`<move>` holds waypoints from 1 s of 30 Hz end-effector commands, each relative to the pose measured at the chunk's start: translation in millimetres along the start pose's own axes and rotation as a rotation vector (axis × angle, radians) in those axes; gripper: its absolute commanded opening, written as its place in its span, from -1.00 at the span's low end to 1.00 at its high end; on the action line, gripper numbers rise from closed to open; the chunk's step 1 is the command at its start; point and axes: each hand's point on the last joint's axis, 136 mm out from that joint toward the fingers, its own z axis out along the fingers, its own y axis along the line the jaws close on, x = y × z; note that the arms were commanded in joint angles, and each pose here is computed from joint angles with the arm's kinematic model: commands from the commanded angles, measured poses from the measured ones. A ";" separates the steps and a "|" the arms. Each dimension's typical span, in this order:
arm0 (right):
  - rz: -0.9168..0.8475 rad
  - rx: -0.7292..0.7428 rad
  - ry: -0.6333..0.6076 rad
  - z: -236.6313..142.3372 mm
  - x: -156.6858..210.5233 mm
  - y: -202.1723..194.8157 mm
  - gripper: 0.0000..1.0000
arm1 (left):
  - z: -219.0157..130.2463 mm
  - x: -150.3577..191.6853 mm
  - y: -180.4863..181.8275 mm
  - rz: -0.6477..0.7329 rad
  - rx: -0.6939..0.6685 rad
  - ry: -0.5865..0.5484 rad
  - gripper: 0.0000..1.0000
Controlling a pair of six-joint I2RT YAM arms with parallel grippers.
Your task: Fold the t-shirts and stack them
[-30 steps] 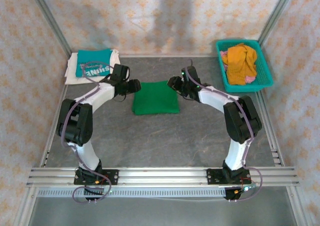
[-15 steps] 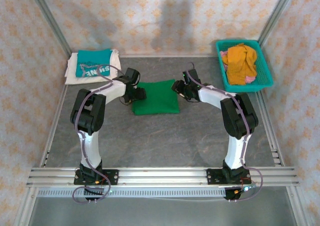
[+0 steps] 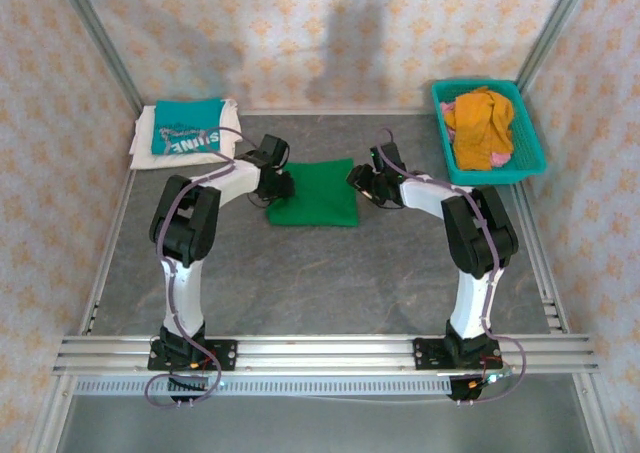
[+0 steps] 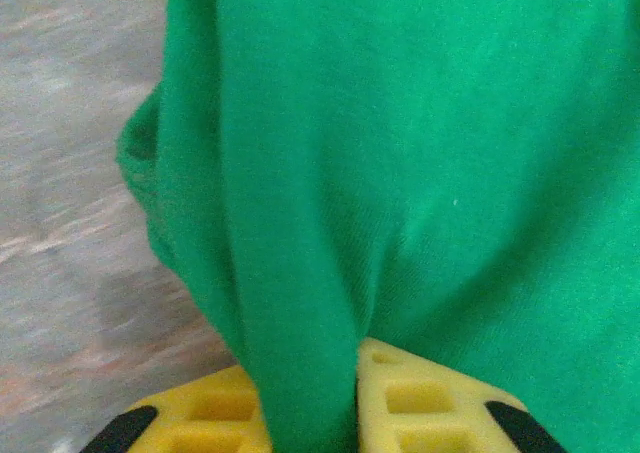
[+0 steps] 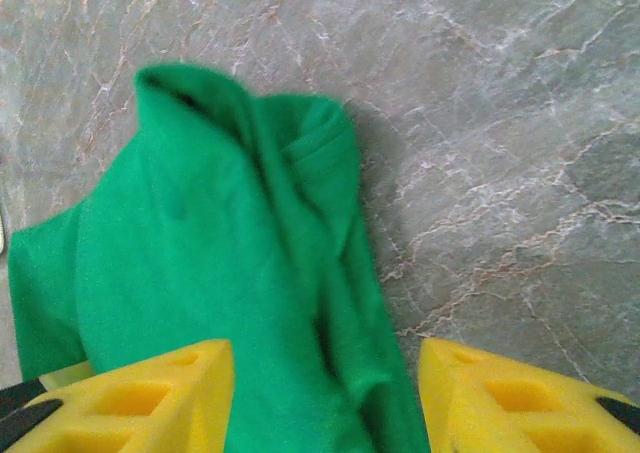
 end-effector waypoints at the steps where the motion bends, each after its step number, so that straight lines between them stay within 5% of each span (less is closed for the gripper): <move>1: 0.012 -0.019 -0.013 -3.9 -3.8 0.2 0.03 | 23.8 22.5 -16.8 0.018 0.040 0.062 -0.80; 4: 0.007 -0.028 -0.022 -9.0 -6.9 2.9 0.03 | 19.3 18.5 -18.6 0.023 0.038 0.054 -1.00; 11: -0.080 -0.075 -0.070 -37.2 -16.3 18.3 0.03 | -17.9 -11.0 4.4 0.091 -0.079 -0.036 -1.00; 22: -0.230 -0.488 -0.120 -76.0 -6.7 85.8 0.20 | -91.1 -113.0 25.8 0.336 -0.254 -0.240 -1.00; 30: -0.374 -0.675 -0.039 -88.1 17.7 138.6 0.68 | -140.7 -182.1 51.4 0.407 -0.314 -0.375 -1.00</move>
